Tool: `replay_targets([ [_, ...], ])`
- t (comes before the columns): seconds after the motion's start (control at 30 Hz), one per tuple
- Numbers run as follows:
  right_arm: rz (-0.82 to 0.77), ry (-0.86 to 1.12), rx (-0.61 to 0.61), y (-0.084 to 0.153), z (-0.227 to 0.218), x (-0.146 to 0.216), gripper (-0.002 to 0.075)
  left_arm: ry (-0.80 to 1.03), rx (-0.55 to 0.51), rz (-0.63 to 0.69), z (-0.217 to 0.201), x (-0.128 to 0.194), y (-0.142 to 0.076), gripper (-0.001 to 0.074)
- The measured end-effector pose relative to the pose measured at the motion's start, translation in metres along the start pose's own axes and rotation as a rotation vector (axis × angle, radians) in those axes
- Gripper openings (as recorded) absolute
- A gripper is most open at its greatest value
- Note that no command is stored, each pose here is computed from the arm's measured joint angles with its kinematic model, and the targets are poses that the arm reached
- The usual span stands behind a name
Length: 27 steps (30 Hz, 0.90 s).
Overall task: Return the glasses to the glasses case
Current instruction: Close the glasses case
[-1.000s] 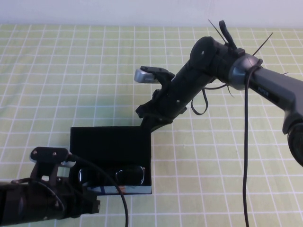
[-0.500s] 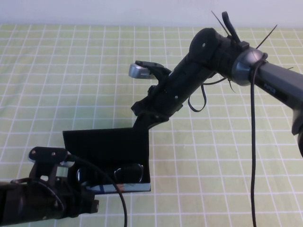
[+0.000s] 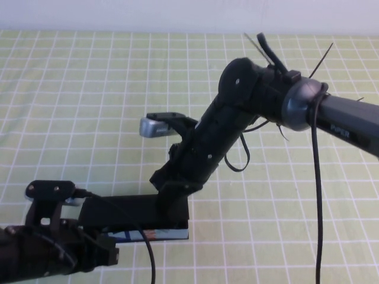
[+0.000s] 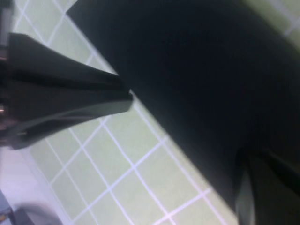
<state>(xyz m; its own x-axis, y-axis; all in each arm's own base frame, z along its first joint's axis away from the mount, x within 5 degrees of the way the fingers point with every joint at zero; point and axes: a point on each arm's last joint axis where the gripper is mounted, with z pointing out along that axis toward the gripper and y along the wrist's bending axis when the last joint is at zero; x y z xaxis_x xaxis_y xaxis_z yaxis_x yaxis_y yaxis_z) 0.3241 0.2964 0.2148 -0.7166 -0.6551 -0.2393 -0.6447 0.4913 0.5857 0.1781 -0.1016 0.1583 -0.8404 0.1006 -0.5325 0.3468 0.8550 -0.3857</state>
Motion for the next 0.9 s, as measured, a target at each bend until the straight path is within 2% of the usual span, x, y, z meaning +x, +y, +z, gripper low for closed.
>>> replay_targets([
  [0.27, 0.012, 0.068, 0.015, -0.001, 0.02, 0.014, -0.0011, -0.03, 0.064, 0.052, -0.049, 0.006, -0.021, -0.0002],
  [0.4, 0.015, 0.057, 0.018, -0.001, 0.02, 0.014, -0.0011, -0.172, 0.102, 0.111, -0.081, 0.007, -0.033, -0.0002],
  [0.53, 0.004, 0.039, 0.026, 0.004, 0.014, 0.014, -0.0011, -0.387, 0.1, 0.21, -0.117, 0.01, -0.041, -0.0002],
  [0.73, -0.078, -0.074, 0.081, 0.038, -0.033, 0.022, -0.0011, -0.776, 0.005, 0.278, -0.161, 0.023, -0.037, -0.0002],
  [0.9, -0.098, -0.236, 0.173, 0.075, -0.084, 0.058, -0.0011, -0.986, -0.053, 0.283, -0.168, 0.051, -0.023, -0.0002],
])
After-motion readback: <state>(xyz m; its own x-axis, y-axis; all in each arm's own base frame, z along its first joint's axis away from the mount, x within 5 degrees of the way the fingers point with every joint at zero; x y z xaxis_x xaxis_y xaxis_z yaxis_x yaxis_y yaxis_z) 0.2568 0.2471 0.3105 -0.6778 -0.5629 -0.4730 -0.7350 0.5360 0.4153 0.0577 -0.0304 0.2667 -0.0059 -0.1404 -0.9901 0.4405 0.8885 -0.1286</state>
